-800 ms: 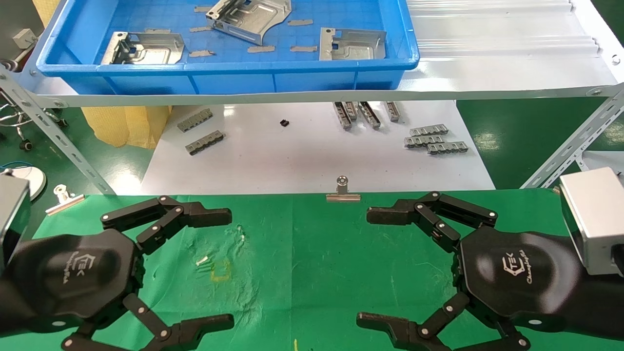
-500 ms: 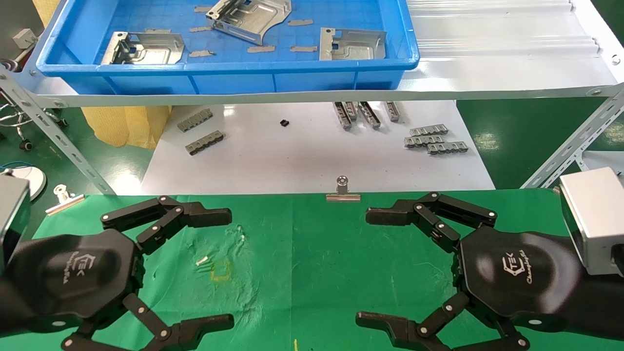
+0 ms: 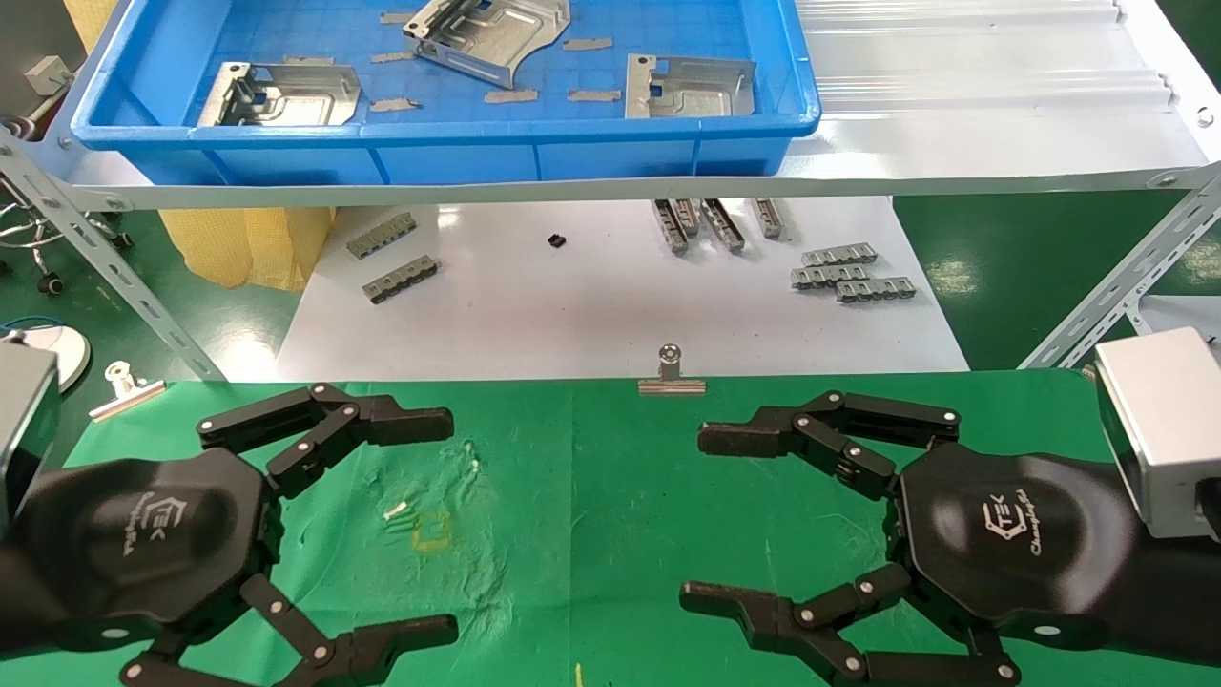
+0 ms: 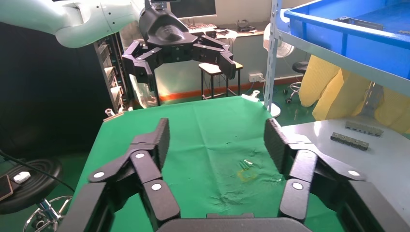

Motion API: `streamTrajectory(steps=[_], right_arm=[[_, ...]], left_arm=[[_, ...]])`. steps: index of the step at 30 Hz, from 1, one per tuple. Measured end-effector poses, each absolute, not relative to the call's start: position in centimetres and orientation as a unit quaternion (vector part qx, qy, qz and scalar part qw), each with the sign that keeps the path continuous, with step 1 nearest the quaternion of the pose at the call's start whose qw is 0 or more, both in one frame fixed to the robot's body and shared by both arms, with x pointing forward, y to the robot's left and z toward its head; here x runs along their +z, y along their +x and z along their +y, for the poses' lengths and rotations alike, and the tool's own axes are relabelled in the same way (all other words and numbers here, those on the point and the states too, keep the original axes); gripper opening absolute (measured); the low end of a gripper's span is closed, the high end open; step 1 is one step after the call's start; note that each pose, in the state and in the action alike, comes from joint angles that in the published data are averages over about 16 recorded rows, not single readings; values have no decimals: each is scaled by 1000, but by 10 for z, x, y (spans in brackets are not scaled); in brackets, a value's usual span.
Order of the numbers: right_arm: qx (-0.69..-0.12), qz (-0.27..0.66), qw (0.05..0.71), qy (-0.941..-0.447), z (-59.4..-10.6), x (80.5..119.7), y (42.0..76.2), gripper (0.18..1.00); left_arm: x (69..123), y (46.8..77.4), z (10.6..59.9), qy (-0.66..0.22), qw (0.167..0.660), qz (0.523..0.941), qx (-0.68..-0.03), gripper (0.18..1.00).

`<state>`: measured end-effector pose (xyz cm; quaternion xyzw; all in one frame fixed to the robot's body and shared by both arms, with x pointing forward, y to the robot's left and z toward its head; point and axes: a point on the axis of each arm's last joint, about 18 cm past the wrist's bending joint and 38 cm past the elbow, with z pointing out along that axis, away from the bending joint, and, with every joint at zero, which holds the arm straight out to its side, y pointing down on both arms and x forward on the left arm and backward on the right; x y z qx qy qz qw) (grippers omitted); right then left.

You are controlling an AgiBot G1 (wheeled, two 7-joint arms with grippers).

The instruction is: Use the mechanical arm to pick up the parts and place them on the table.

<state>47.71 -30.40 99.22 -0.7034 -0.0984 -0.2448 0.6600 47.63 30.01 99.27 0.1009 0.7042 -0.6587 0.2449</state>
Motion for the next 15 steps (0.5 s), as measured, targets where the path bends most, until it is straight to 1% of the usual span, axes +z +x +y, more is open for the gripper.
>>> streamTrajectory(steps=[6,9,12,15], right_arm=[[-245,-98,660,-703,-304,992,477,692],[-245,-98,660,-703,-304,992,477,610],[-245,-98,660,-703,-304,992,477,545],[-245,-98,660,-703,-304,992,477,469]], left_arm=[[999,480,299,99,254,703,-657,1001],[1009,486,297,99,266,700,-656,1001],[1025,495,294,98,284,693,-655,1001],[1049,512,291,92,310,682,-656,1001]])
